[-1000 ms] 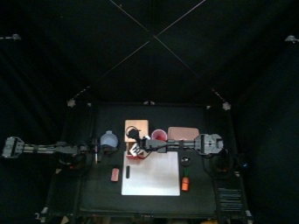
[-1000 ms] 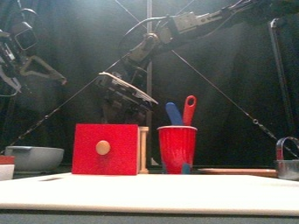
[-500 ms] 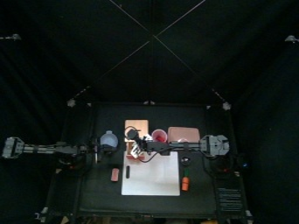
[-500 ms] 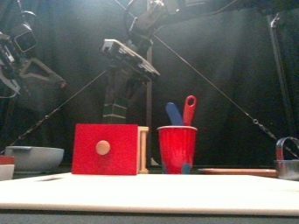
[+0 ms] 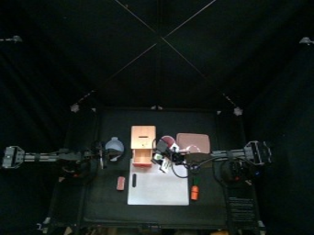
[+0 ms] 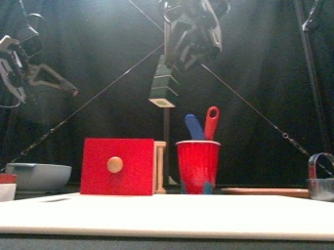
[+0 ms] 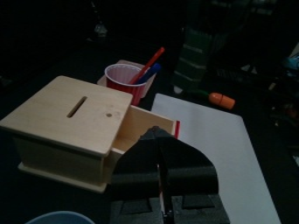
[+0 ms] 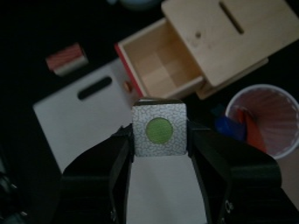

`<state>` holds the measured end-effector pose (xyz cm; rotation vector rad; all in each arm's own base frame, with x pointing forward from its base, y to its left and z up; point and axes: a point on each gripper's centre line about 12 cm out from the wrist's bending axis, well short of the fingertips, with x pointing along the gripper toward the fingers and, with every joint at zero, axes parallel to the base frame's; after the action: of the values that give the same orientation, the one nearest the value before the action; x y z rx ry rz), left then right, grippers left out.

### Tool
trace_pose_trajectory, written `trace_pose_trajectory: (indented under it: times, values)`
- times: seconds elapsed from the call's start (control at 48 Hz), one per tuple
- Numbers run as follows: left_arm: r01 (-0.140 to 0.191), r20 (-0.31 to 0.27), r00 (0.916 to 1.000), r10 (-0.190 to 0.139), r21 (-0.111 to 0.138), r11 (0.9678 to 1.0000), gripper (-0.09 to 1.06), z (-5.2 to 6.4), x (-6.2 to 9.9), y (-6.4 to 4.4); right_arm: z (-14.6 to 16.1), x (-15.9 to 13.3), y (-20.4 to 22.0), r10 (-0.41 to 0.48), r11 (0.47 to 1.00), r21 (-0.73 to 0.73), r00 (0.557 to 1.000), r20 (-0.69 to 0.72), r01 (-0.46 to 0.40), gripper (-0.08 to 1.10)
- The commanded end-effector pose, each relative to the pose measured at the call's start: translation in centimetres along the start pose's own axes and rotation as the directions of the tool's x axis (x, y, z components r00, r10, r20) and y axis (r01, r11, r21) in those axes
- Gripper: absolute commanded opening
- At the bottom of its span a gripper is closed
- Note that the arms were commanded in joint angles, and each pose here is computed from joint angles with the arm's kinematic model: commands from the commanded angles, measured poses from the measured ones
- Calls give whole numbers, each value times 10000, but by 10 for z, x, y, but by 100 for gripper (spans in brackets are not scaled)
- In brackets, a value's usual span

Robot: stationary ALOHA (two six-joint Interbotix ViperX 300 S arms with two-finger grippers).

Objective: Place sushi on board then cut the sushi with the knife then place the pieces on the plate
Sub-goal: Place the sushi on the board

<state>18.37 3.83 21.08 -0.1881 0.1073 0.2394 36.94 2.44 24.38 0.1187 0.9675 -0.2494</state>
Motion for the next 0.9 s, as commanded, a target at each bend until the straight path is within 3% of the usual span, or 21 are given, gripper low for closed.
trace_pose_trajectory:
  times: [0.021,0.208,0.438,0.625,0.896]
  values:
    - [-54,304,9995,54,-9,10000,10,15,7,-1,0,2,10,69,9970,-769,9999,109,-60,73]
    - [-314,53,9995,314,20,9995,10,17,20,2,-3,25,37,-1178,9286,-3500,9924,364,1231,73]
    - [-447,379,9983,446,23,9990,10,18,21,5,-6,53,55,-2726,8578,-4577,9619,-190,2340,73]
    - [-481,385,9981,482,-10,9988,10,17,20,6,-5,63,77,-2667,8395,-4933,9637,-84,2280,74]
    - [-512,385,9979,515,-95,9986,10,16,20,6,-18,69,102,-2317,8619,-4726,9718,-443,1840,75]
